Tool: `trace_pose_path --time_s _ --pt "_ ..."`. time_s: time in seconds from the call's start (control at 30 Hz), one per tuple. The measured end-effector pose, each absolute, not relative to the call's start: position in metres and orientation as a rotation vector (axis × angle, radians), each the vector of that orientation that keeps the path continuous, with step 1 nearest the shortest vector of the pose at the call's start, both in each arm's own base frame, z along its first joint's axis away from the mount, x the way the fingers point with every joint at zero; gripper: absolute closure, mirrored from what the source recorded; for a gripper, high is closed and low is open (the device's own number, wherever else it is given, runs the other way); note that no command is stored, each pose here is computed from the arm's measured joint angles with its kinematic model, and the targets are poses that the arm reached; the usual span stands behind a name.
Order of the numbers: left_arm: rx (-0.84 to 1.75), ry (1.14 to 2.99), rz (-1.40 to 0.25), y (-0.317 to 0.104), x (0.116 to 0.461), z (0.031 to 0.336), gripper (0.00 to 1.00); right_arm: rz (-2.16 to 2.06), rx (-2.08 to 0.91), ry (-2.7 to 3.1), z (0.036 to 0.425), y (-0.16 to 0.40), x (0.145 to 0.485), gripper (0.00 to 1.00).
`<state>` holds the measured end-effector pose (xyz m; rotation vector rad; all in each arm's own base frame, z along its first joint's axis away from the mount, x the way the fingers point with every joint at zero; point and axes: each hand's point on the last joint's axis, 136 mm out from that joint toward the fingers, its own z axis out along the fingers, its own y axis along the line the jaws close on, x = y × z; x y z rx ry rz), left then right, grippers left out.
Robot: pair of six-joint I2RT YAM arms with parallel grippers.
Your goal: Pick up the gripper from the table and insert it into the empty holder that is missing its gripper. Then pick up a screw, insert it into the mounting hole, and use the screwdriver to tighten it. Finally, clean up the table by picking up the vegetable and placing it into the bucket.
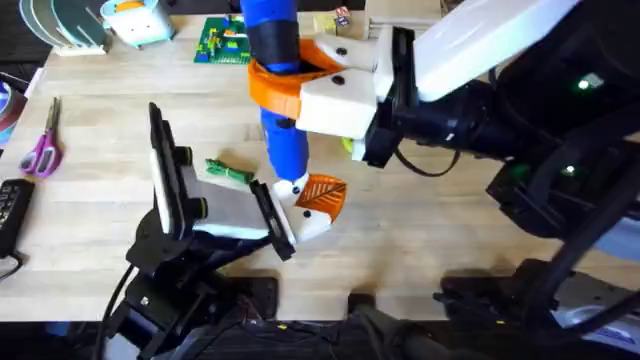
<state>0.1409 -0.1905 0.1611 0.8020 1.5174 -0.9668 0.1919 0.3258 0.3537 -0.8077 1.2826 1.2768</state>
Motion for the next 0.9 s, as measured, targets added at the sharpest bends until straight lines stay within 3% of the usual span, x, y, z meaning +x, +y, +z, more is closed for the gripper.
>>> trace_pose_path --time_s 0.9 --pt "0.8 1.519 -0.965 -0.19 0.141 0.161 0.983 1.275 -0.824 1.321 0.337 0.329 0.194 0.98"
